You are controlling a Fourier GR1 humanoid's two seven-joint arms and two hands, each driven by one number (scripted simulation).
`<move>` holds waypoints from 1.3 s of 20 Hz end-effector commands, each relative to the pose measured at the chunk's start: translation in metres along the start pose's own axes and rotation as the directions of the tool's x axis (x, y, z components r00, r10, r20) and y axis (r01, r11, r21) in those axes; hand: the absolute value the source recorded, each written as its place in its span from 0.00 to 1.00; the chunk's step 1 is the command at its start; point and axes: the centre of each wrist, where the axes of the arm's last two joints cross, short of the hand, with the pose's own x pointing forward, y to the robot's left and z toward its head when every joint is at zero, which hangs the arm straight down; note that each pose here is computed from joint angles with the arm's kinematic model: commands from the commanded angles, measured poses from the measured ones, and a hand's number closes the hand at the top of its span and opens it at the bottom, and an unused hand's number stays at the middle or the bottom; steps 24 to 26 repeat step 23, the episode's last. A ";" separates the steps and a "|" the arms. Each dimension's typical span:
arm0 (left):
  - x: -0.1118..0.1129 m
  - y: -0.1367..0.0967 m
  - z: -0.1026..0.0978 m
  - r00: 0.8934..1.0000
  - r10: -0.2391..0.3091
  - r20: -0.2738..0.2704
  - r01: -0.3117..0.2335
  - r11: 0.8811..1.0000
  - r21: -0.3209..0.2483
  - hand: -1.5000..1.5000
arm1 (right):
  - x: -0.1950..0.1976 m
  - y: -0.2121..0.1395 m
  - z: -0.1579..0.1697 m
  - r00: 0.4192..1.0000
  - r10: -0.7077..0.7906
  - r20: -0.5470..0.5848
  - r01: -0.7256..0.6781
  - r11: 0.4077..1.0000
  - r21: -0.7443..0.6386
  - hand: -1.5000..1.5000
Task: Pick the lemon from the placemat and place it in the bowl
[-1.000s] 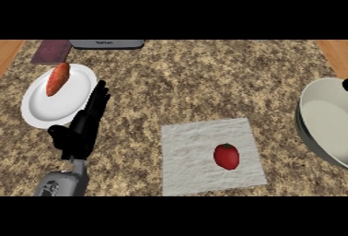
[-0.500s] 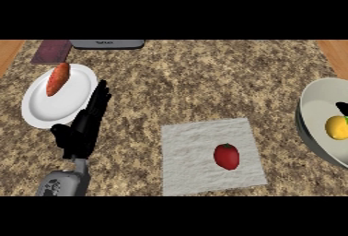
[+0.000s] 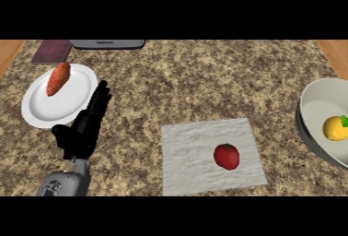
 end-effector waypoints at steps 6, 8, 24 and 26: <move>0.001 -0.001 0.016 1.000 0.002 0.005 -0.002 1.000 -0.004 0.50 | -0.009 -0.071 0.027 0.979 -0.189 -0.070 0.186 0.981 -0.046 0.00; 0.003 0.019 0.008 1.000 0.008 -0.003 -0.008 1.000 -0.009 0.50 | -0.008 -0.078 0.031 0.959 -0.278 -0.059 0.274 0.960 -0.059 0.00; -0.018 -0.007 0.002 1.000 0.000 -0.016 0.000 1.000 -0.004 0.50 | -0.051 -0.118 0.097 0.943 -0.328 -0.055 0.331 0.940 0.078 0.00; -0.018 -0.007 0.002 1.000 0.000 -0.016 0.000 1.000 -0.004 0.50 | -0.051 -0.118 0.097 0.943 -0.328 -0.055 0.331 0.940 0.078 0.00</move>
